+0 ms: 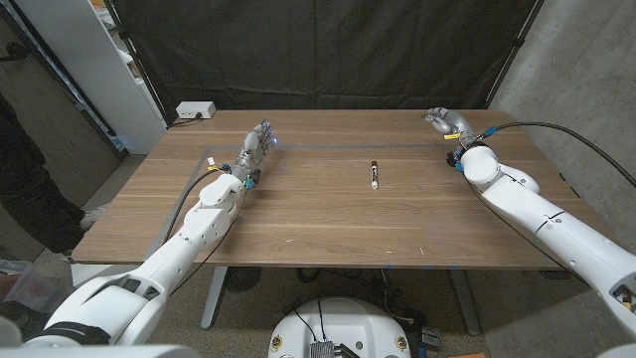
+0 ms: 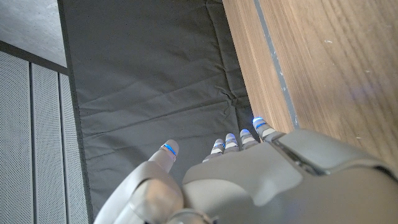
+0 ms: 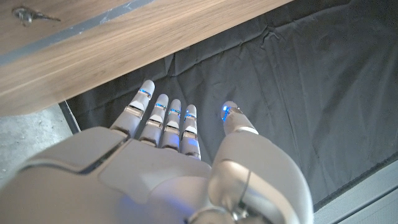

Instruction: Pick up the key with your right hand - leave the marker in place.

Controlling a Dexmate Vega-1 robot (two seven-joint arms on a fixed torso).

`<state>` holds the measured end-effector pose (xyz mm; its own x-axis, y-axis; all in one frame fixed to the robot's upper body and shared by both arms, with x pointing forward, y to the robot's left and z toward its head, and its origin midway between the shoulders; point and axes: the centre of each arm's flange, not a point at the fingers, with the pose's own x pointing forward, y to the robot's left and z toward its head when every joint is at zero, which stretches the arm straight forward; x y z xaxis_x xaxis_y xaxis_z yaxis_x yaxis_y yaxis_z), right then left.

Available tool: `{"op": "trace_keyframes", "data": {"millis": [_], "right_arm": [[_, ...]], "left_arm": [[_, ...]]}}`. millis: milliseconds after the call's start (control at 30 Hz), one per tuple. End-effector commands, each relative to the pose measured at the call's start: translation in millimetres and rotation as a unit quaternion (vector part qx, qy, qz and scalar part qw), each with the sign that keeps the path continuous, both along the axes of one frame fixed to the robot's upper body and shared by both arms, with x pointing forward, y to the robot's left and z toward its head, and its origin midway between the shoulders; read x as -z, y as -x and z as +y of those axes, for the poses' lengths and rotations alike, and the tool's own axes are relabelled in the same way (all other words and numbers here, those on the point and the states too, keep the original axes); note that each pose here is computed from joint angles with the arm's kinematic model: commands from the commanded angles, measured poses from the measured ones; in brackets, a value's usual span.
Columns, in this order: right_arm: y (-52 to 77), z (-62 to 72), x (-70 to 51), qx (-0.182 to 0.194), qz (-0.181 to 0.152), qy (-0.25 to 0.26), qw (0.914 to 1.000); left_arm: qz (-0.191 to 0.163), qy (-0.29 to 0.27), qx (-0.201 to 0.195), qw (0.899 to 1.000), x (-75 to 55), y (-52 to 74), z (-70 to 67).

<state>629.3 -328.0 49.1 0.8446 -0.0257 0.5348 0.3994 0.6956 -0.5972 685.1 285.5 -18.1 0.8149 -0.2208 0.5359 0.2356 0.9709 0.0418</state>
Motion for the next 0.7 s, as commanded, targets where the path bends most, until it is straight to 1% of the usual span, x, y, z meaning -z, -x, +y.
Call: {"op": "trace_keyframes", "data": {"millis": [33, 200, 400, 700], "right_arm": [[4.5, -13.6, -18.6, 0.018, 0.008, 0.075, 0.9970], [6.9, -22.1, -24.6, 0.022, 0.012, 0.101, 0.9945], [8.3, -29.7, -27.9, 0.027, 0.014, 0.120, 0.9923], [5.7, -38.7, -34.7, 0.036, 0.017, 0.156, 0.9869]], "left_arm": [[0.001, -0.008, 0.002, 1.000, -2.3, -2.6, -2.4], [0.003, -0.011, 0.003, 1.000, -3.4, -3.9, -5.7], [0.003, -0.015, 0.003, 1.000, -5.2, -5.9, -10.7], [0.005, -0.019, 0.000, 1.000, -6.4, -6.5, -17.0]]}}
